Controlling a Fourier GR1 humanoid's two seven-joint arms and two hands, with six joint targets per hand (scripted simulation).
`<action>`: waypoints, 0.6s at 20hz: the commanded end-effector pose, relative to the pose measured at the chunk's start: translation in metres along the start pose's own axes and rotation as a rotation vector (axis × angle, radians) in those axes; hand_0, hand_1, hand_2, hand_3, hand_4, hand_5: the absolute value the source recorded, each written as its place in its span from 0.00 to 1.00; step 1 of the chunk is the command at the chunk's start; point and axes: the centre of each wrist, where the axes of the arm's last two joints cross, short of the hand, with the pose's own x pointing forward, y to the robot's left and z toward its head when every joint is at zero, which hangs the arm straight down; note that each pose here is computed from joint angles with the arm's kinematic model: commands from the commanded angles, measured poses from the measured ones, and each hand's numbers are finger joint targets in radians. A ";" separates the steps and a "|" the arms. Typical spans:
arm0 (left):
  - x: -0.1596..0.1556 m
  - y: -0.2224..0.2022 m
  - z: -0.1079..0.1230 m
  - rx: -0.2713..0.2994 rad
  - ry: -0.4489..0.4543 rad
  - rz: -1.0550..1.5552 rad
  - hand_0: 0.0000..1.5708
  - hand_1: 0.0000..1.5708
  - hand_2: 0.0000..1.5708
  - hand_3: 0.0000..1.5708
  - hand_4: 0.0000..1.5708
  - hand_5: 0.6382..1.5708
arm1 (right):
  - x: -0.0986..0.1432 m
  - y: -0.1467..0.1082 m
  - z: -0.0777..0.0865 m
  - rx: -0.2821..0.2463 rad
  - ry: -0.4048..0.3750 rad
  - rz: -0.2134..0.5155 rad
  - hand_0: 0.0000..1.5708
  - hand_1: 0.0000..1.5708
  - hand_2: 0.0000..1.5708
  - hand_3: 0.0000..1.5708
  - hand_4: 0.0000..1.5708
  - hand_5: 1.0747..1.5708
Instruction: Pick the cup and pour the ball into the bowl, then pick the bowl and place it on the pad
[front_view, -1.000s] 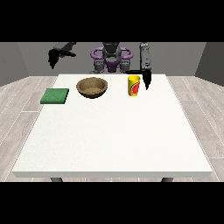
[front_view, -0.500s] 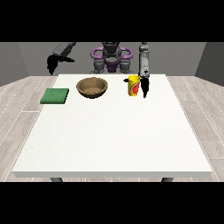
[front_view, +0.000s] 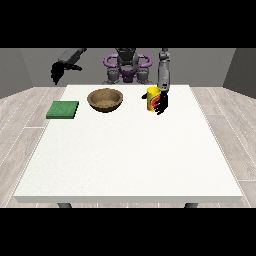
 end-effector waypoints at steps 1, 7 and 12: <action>-0.003 -0.024 0.016 0.010 -0.038 -0.165 0.83 0.83 1.00 1.00 0.91 0.66 | -0.004 -0.011 0.006 0.022 -0.032 0.006 0.00 0.00 0.00 0.00 0.00 1.00; -0.010 -0.010 0.025 -0.024 0.052 -0.212 0.84 0.84 1.00 1.00 0.96 0.65 | 0.015 -0.030 0.006 0.006 0.037 0.030 0.00 0.00 0.00 0.00 0.00 1.00; 0.006 0.025 -0.017 -0.149 0.080 -0.501 0.88 0.88 1.00 1.00 1.00 0.75 | -0.024 -0.026 0.027 -0.064 0.214 0.004 0.00 0.00 0.00 0.00 0.00 1.00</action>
